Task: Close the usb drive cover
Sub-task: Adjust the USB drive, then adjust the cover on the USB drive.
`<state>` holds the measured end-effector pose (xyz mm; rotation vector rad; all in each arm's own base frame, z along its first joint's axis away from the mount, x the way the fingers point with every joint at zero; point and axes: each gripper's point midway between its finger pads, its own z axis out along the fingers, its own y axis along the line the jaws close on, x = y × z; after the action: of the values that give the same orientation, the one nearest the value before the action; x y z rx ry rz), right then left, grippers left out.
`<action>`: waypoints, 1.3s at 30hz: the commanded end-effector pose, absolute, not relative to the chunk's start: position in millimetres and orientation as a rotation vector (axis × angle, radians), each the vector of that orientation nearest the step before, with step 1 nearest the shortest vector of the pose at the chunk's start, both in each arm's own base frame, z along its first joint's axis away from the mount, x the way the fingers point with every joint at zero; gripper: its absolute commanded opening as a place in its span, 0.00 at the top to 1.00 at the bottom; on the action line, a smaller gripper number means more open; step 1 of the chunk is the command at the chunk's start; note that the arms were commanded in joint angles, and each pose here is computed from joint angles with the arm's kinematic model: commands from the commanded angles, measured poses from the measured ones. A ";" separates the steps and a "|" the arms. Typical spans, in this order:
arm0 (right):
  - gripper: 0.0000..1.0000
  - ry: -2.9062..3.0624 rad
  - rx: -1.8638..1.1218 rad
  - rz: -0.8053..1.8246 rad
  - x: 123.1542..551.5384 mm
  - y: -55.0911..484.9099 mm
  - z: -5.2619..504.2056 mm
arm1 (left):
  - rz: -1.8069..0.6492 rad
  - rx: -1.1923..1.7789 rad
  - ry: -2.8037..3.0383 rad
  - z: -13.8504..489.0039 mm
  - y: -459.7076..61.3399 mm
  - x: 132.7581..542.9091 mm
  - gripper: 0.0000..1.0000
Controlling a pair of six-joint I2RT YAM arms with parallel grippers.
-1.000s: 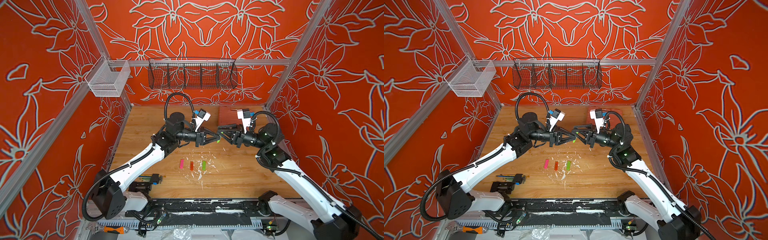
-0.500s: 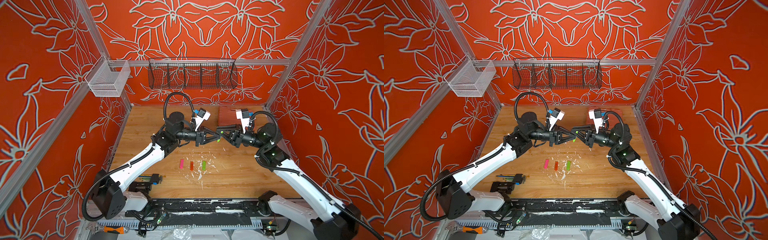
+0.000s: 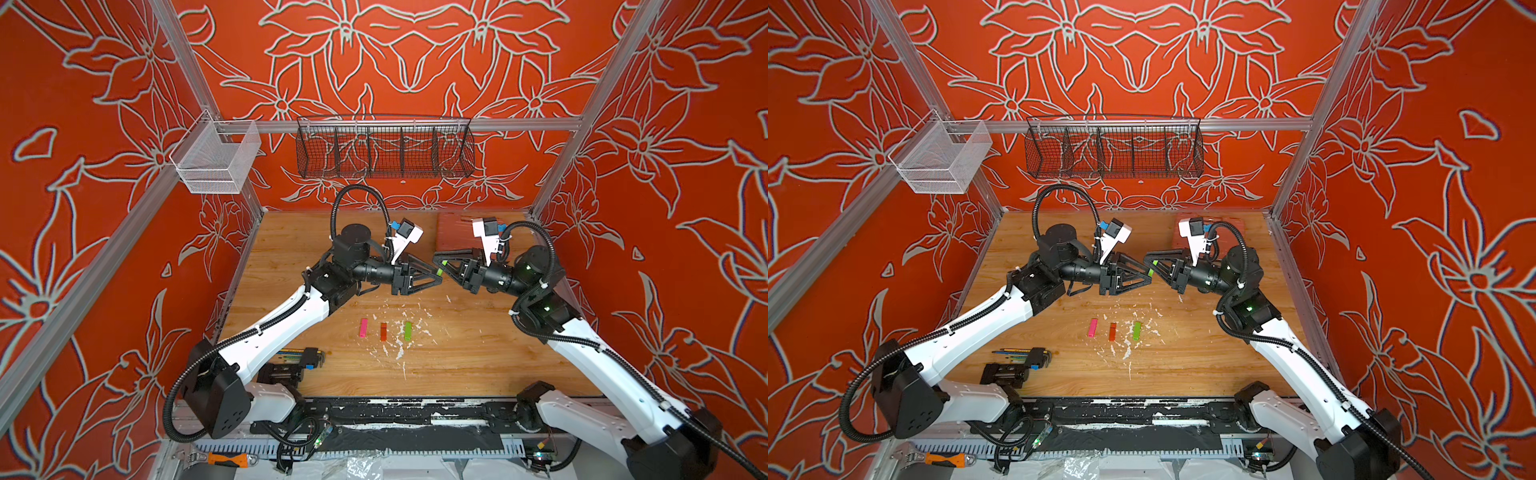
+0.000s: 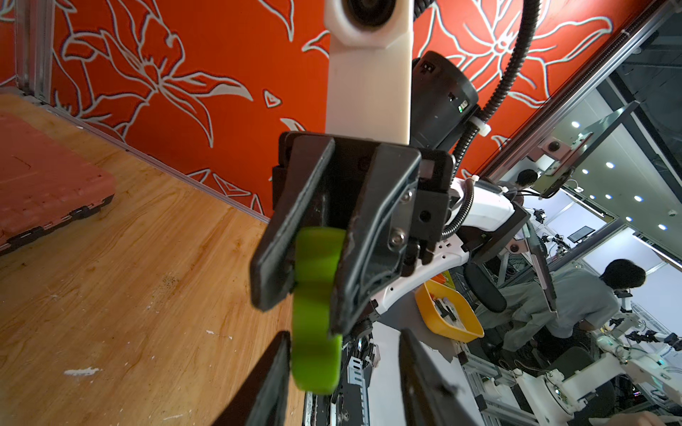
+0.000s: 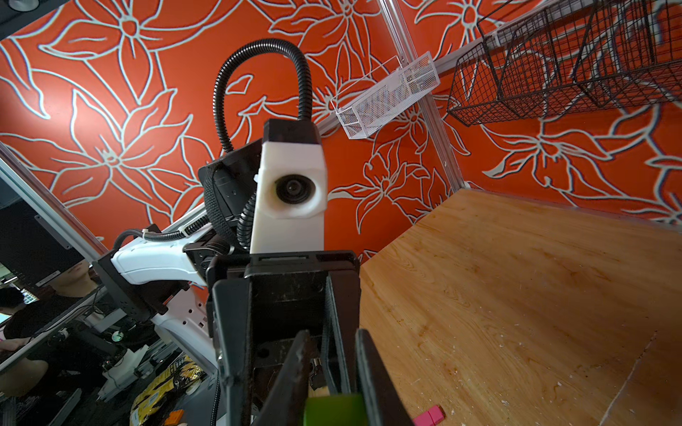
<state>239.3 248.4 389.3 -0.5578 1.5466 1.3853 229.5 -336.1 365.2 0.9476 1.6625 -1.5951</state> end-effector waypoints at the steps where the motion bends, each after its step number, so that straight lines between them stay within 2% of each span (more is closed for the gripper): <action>1: 1.00 1.493 -0.569 1.424 236.1 250.1 402.9 | -1.596 0.992 1.624 373.0 -339.8 226.5 0.58; 14: 1.00 1.520 -0.575 1.434 229.4 248.7 393.4 | -1.571 0.999 1.586 382.6 -341.2 230.3 0.90; 15: 0.97 1.526 -0.573 1.433 228.6 248.3 391.8 | -1.571 1.002 1.584 383.2 -341.4 230.3 0.92; 18: 0.67 1.539 -0.548 1.394 229.0 243.4 391.1 | -1.570 1.003 1.587 382.7 -342.2 231.4 0.96; 20: 0.52 1.541 -0.533 1.351 227.9 238.2 392.5 | -1.567 1.004 1.594 380.8 -342.1 231.5 0.97; 23: 0.44 1.588 -0.509 1.274 227.8 229.7 390.6 | -1.562 1.003 1.606 377.8 -342.0 231.9 0.99; 31: 0.40 1.620 -0.556 1.129 231.2 215.7 397.8 | -1.578 1.008 1.612 375.7 -341.0 228.4 0.99; 39: 0.40 1.573 -0.655 1.220 235.7 231.1 410.2 | -1.587 1.003 1.612 374.7 -339.3 225.6 0.99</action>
<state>240.7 225.5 401.8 -0.5802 1.6134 1.1917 233.0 -341.1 367.7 0.9761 1.6515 -1.5740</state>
